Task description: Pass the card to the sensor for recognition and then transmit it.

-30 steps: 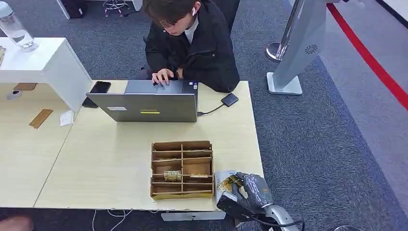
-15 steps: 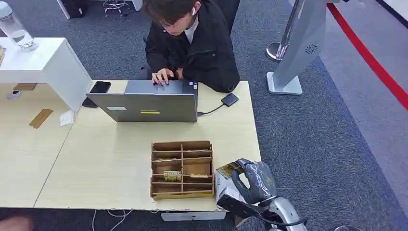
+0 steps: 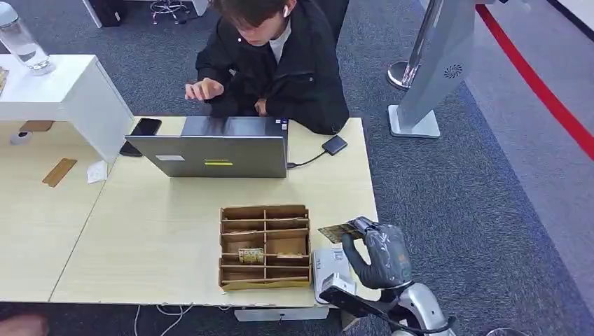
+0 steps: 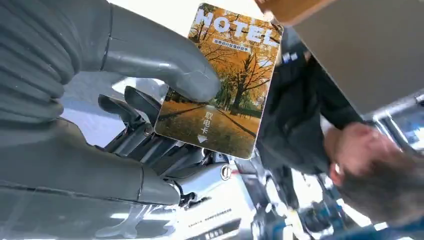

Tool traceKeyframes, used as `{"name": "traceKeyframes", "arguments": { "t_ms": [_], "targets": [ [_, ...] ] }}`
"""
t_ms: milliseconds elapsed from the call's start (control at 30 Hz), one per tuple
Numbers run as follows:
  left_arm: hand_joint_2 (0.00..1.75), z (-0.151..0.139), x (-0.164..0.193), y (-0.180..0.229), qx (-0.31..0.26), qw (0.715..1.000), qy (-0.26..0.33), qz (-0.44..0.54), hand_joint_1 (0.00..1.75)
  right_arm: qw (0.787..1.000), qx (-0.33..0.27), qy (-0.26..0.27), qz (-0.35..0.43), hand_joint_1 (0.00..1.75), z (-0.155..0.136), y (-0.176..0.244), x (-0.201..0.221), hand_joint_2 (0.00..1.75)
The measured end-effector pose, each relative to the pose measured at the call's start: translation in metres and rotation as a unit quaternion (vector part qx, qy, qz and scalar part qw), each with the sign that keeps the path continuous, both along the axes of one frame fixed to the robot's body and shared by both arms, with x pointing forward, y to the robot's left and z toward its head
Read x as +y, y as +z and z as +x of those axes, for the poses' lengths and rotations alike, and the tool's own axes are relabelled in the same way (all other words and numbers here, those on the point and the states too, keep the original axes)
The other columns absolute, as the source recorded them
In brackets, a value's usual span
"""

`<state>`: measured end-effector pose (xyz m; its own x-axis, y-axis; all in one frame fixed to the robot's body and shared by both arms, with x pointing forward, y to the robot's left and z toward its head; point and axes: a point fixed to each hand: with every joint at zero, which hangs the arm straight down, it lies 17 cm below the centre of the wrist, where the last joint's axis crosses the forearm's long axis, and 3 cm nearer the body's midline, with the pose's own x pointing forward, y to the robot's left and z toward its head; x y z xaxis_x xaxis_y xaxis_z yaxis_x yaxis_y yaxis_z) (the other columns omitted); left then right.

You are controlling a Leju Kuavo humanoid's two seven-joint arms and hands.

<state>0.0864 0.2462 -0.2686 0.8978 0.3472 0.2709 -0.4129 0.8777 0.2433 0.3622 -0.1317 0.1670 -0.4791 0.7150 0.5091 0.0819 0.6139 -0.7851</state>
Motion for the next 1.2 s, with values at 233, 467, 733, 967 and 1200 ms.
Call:
{"name": "traceKeyframes", "arguments": {
  "t_ms": [233, 467, 733, 967, 1200],
  "targets": [
    [0.0, 0.0, -0.001, 0.0, -0.001, 1.0, -0.006, -0.001, 0.0, 0.998, -0.054, 0.01, 0.009, 1.75, -0.003, 0.032, 0.007, 1.75],
    [0.0, 0.003, -0.002, 0.0, -0.003, 1.0, -0.023, -0.001, 0.0, 0.994, -0.101, 0.018, 0.022, 1.75, 0.01, 0.072, 0.02, 1.75],
    [0.0, 0.006, -0.002, 0.001, -0.005, 1.0, -0.029, 0.0, 0.0, 0.991, -0.128, 0.028, 0.031, 1.75, 0.021, 0.102, 0.035, 1.75],
    [0.0, 0.006, -0.002, 0.001, -0.005, 1.0, -0.029, 0.0, 0.0, 0.99, -0.131, 0.032, 0.032, 1.75, 0.021, 0.105, 0.039, 1.75],
    [0.0, 0.006, -0.001, 0.001, -0.005, 1.0, -0.029, 0.0, 0.0, 0.99, -0.13, 0.033, 0.033, 1.75, 0.021, 0.105, 0.041, 1.75]
  ]
}}
